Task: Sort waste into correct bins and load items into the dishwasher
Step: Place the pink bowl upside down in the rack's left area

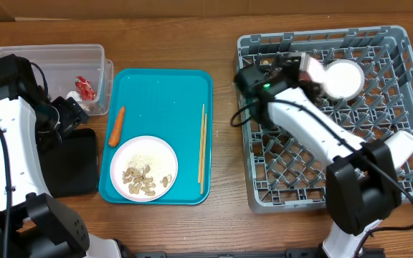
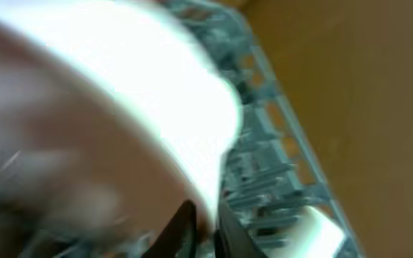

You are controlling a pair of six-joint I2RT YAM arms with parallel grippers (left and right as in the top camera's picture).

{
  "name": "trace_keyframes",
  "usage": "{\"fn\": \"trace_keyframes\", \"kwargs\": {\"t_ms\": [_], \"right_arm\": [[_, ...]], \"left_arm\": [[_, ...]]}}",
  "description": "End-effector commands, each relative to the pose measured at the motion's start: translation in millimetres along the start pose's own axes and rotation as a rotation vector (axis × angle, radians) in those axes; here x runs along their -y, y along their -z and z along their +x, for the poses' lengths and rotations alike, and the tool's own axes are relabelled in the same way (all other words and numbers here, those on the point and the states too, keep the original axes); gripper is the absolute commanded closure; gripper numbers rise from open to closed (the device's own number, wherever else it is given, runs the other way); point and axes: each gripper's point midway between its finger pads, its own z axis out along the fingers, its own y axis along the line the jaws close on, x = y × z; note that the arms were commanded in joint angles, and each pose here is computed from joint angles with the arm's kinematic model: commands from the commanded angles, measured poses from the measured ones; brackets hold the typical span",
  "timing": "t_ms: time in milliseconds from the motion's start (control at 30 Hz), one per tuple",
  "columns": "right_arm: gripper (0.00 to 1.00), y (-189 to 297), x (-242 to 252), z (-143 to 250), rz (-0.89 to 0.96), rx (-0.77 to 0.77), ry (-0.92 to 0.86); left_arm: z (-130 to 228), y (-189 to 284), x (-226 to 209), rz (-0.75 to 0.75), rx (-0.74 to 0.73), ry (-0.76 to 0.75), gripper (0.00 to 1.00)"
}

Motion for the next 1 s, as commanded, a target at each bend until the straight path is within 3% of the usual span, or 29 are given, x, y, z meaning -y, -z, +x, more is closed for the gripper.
{"fn": "trace_keyframes", "kwargs": {"t_ms": [0, 267, 333, 467, 633, 667, 767, 833, 967], "right_arm": [[0.88, 12.3, -31.5, 19.4, -0.117, -0.057, 0.019], [0.87, 24.4, -37.8, 29.3, -0.152, -0.080, 0.053], [0.63, 25.0, -33.4, 32.4, -0.144, -0.094, 0.062], [0.54, 35.4, -3.6, 20.6, -0.126, -0.116, -0.096], [0.43, 45.6, 42.4, -11.7, -0.292, -0.212, -0.270], [0.37, 45.0, 52.2, -16.1, -0.345, -0.240, -0.307], [0.07, 41.1, 74.2, -24.1, -0.547, -0.312, -0.362], [0.00, 44.0, 79.7, -24.7, -0.727, -0.336, -0.314], [0.00, 46.8, 94.2, -11.1, -0.965, -0.377, -0.222]], "left_arm": [[1.5, 8.5, 3.9, 0.017, 0.023, 0.000, 0.16], [2.5, 8.5, 3.6, 0.016, 0.019, -0.004, 0.15], [2.9, 8.4, 3.5, 0.015, 0.017, -0.003, 0.15], [3.1, 8.4, 3.5, 0.015, 0.016, -0.003, 0.15], [4.8, 8.2, 6.5, 0.016, 0.014, -0.019, 0.14], [6.7, 7.9, 11.0, 0.020, 0.012, -0.035, 0.14], [15.7, 6.9, 29.8, 0.035, 0.003, -0.108, 0.14], [25.4, 6.0, 46.9, 0.047, -0.005, -0.192, 0.14], [56.5, 3.6, 78.5, 0.047, -0.043, -0.381, 0.15]]}}
